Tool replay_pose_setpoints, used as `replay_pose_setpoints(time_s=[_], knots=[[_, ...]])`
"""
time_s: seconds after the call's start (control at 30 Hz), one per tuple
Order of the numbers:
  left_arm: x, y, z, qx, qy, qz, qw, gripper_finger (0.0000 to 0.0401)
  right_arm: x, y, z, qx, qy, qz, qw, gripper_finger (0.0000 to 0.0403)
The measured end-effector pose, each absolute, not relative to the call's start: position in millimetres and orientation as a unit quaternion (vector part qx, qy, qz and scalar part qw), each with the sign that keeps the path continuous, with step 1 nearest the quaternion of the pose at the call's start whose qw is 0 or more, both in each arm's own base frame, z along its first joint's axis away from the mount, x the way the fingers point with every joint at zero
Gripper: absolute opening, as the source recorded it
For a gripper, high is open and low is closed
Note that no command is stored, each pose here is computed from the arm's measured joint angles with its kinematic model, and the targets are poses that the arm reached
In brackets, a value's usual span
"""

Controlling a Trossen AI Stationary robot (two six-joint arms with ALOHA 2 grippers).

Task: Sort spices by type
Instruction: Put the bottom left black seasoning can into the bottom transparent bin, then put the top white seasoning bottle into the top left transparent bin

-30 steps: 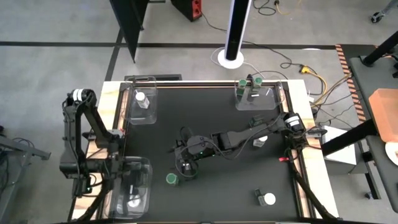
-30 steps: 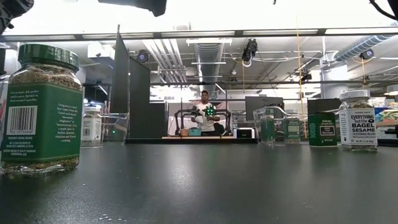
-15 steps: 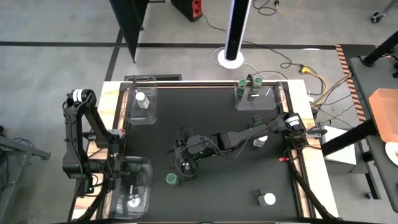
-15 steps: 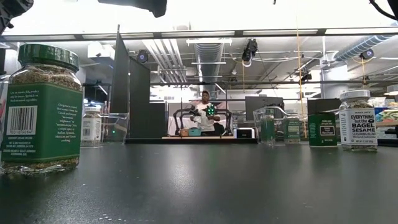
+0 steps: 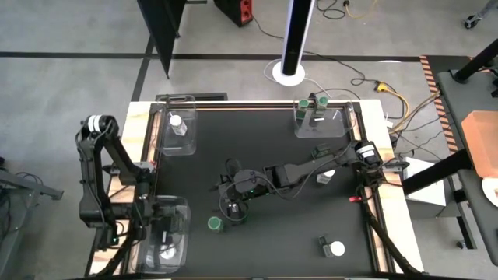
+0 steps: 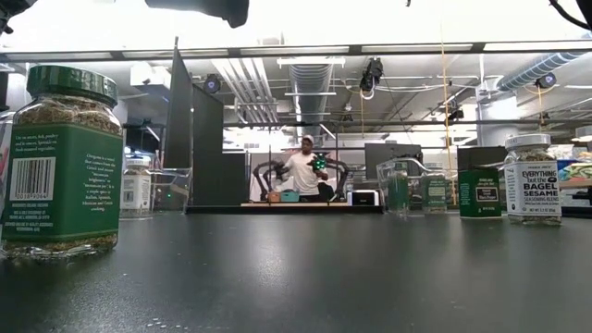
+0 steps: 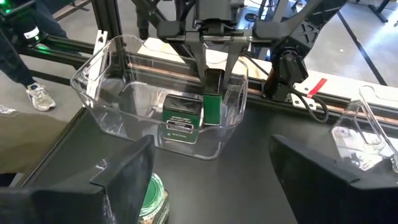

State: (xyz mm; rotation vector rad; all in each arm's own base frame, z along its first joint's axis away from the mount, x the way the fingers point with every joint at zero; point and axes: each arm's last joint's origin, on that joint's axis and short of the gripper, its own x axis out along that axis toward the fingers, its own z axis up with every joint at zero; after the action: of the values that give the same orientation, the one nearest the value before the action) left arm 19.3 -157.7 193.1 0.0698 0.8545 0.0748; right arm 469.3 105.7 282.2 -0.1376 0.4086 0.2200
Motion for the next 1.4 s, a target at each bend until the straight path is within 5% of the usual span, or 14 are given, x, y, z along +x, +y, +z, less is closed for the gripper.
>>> replay_pose_setpoints(time_s=[0.33, 0.9, 1.4], knots=[[18, -162, 186, 0.0, 0.431, 0.07, 0.899, 0.013, 469, 106, 282, -0.068, 0.203, 0.109, 0.971, 0.0299], [18, -160, 187, -0.006, 0.44, 0.081, 0.894, 0.0178, 469, 106, 282, -0.062, 0.204, 0.108, 0.971, 0.0342], [21, -175, 246, 0.001, 0.38, 0.067, 0.923, 0.0183, 467, 114, 283, -0.057, 0.206, 0.109, 0.971, 0.032]])
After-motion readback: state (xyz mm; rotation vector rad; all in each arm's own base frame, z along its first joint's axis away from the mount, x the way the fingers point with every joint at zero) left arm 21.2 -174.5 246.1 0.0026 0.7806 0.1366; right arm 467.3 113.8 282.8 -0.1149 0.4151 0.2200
